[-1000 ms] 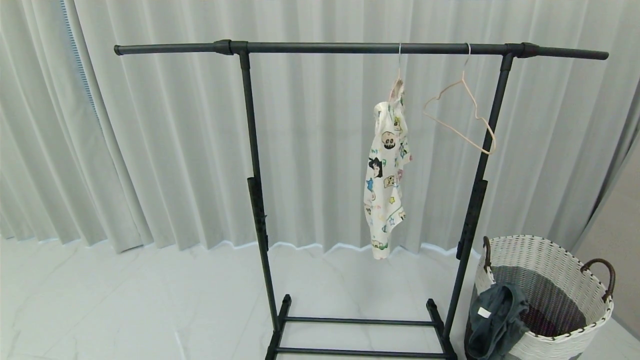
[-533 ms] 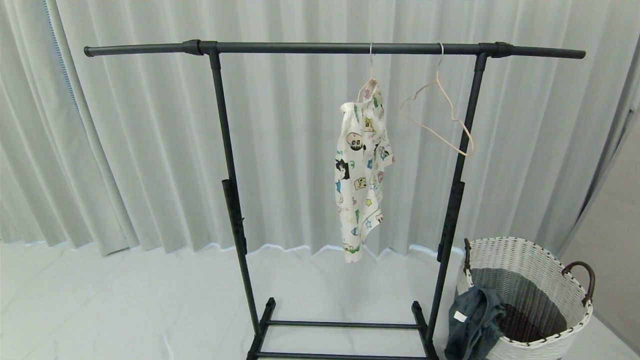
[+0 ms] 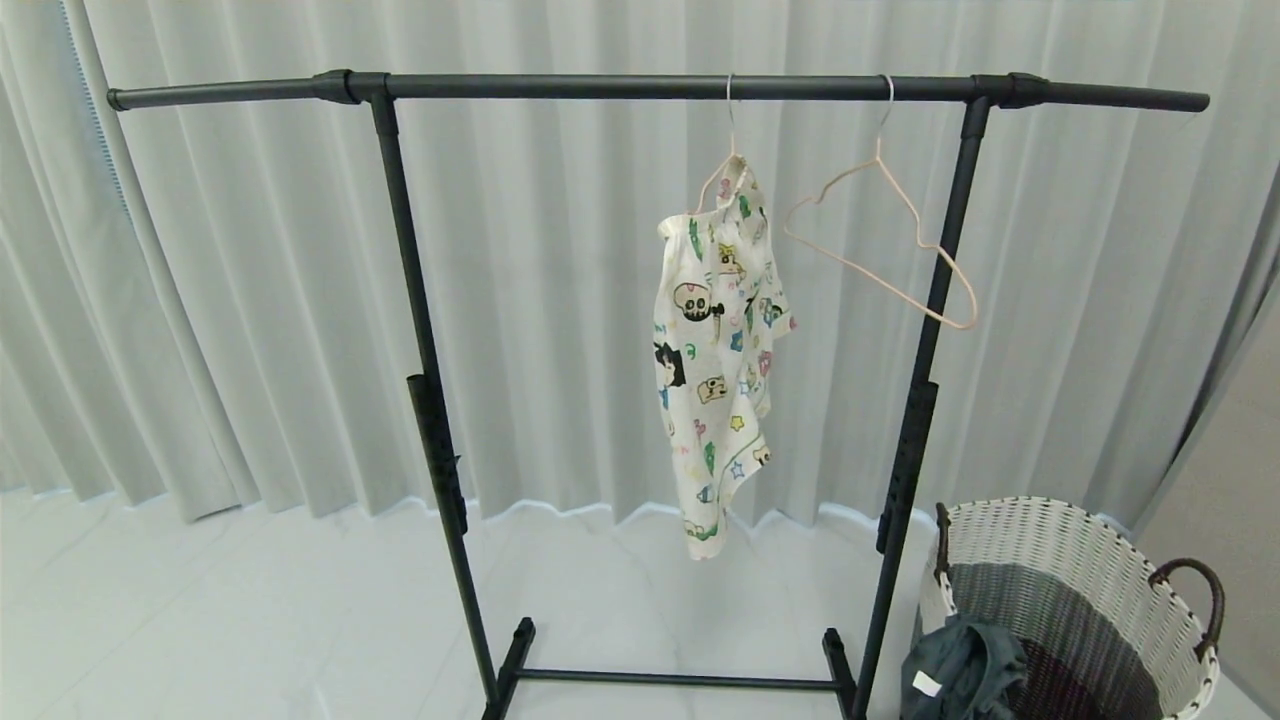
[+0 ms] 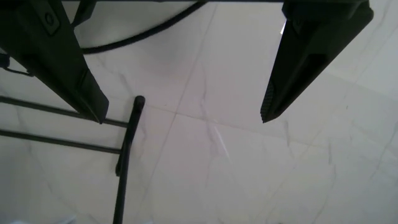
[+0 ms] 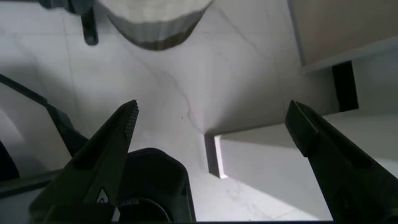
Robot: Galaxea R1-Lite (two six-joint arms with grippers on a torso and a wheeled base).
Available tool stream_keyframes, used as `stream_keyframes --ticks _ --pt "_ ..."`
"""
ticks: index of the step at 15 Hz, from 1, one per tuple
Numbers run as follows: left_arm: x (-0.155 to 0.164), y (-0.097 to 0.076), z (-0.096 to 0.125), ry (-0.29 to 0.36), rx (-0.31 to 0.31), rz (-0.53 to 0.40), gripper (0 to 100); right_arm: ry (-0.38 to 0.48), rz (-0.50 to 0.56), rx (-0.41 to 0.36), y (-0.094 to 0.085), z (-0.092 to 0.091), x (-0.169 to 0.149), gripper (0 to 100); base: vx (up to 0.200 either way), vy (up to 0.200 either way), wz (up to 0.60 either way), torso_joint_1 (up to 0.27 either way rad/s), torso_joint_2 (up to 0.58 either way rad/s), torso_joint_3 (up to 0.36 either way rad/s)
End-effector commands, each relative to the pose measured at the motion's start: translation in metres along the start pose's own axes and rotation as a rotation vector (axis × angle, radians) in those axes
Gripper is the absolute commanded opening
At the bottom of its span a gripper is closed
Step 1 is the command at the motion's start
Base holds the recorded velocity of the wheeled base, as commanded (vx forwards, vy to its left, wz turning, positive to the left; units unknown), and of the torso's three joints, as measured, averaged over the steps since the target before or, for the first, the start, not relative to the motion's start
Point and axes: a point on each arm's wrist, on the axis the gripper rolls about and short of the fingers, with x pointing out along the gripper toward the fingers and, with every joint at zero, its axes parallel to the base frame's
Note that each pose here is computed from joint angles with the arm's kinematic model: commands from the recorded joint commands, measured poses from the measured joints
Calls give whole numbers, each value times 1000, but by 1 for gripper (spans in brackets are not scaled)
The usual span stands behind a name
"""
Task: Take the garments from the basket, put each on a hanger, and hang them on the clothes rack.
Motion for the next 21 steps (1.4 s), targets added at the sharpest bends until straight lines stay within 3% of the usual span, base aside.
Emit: stream_keyframes --ticks 1,6,12,18,20,21 --pt "1 0 0 8 4 -1 100 -14 2 5 0 -1 -1 100 200 0 0 12 2 7" --pt "0 0 0 -2 0 -1 100 -16 6 6 0 -1 -1 100 200 0 0 2 2 0" --pt "0 0 0 5 2 -4 100 -37 66 27 0 -2 -3 100 0 0 0 0 0 0" --pt "-3 -4 -1 -33 -16 -238 100 -40 68 36 0 -2 -3 100 0 0 0 0 0 0" --pt "-6 -6 -3 -52 -69 -361 100 -40 71 38 0 -2 -3 100 0 0 0 0 0 0" --pt "-7 -6 -5 -38 -68 -372 100 -40 76 38 0 -2 -3 100 0 0 0 0 0 0"
